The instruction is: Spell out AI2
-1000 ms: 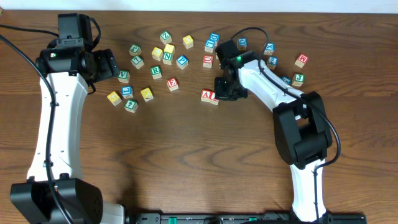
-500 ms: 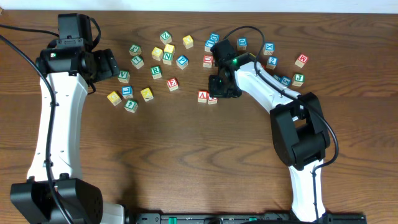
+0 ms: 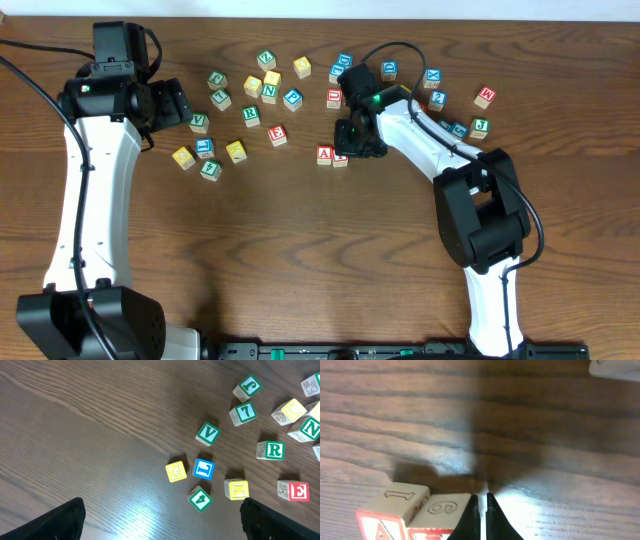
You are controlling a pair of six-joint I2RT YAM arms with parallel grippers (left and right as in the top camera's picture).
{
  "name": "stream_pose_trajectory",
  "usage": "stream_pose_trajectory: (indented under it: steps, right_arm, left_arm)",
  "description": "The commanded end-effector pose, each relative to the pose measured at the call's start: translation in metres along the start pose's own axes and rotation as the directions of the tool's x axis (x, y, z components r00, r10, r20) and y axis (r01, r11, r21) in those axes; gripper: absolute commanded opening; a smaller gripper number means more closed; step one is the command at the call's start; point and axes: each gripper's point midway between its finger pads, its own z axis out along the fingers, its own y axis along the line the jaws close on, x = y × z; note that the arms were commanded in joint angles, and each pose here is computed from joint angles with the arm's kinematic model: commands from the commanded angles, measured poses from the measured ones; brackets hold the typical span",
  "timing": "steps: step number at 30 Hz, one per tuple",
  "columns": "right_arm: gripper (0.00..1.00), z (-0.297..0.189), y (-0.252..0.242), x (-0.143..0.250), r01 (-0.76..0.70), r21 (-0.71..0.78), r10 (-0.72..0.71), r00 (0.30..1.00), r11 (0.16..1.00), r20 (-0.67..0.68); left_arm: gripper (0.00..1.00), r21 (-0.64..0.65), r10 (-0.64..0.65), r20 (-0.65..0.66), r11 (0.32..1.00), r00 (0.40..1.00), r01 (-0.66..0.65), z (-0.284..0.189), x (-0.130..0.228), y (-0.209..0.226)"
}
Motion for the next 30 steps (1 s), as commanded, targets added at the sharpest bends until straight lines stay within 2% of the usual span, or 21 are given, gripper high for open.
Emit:
stream_pose_trajectory:
  steps: [1,9,20,30]
  right_arm:
    - [0.01,-0.01,0.004,0.007,-0.025,0.007,0.025,1.0,1.0,-0.007]
    - [0.01,-0.011,-0.003,0.026,-0.032,0.034,0.035,0.996,0.999,-0.085]
    - [0.01,-0.011,0.007,0.049,0.048,0.041,-0.042,0.988,0.998,-0.149]
    - [0.01,-0.01,0.011,0.042,0.079,0.027,-0.075,0.99,0.997,-0.119]
  left_arm:
    - [0.97,-0.002,0.0,0.032,1.0,1.0,0.0,-0.008,-0.008,0.003]
    - [0.98,-0.002,0.0,0.032,1.0,1.0,0.0,-0.008,-0.008,0.003]
    - [0.98,-0.002,0.0,0.032,1.0,1.0,0.0,-0.008,-0.008,0.003]
    - [0.98,-0.002,0.0,0.032,1.0,1.0,0.0,-0.008,-0.008,0.003]
